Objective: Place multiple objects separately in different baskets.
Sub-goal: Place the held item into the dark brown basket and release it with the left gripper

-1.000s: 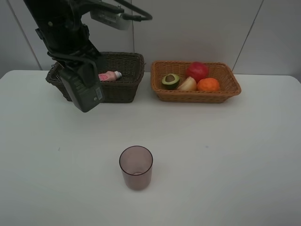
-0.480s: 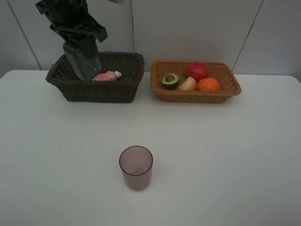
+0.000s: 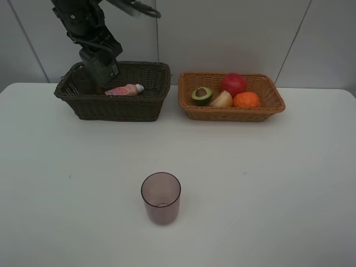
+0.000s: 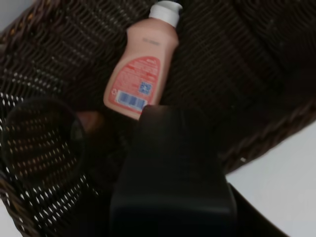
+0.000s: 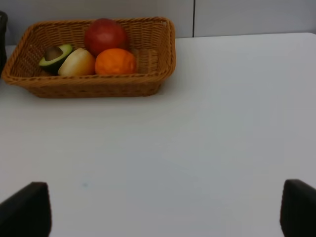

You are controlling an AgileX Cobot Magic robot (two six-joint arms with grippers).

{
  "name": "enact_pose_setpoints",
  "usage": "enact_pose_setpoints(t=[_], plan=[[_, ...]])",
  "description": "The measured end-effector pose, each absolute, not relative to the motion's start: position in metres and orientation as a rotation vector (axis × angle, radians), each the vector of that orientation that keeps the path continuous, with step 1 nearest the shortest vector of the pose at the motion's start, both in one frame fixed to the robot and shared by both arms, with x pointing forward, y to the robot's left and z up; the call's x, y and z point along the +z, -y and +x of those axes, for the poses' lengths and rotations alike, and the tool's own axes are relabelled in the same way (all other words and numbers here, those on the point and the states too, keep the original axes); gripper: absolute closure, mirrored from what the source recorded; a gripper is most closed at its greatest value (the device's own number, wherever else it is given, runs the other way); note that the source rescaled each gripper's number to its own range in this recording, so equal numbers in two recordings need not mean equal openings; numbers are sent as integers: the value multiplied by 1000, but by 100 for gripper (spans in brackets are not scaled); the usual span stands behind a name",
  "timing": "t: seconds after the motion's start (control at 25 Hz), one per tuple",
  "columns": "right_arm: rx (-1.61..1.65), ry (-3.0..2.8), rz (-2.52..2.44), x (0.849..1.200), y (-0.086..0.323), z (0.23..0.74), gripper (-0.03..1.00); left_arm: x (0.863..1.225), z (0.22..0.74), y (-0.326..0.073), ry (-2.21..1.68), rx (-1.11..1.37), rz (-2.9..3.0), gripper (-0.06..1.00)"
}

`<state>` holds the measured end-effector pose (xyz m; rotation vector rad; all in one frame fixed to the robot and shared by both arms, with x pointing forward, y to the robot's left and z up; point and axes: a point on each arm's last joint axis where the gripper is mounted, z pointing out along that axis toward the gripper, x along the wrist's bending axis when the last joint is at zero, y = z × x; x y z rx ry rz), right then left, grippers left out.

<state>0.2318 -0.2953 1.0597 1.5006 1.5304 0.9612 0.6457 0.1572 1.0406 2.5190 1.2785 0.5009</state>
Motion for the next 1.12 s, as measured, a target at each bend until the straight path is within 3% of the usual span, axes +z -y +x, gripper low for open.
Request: enact_pose_setpoints(t=[0.6,1.12], plan=[[961,-1530,1501,1060,295,232,4,1024,677,-153,-923,833,2542,42],[961,-1530,1501,1060,295,232,4,987,696,-149,-685,931,2652,42]])
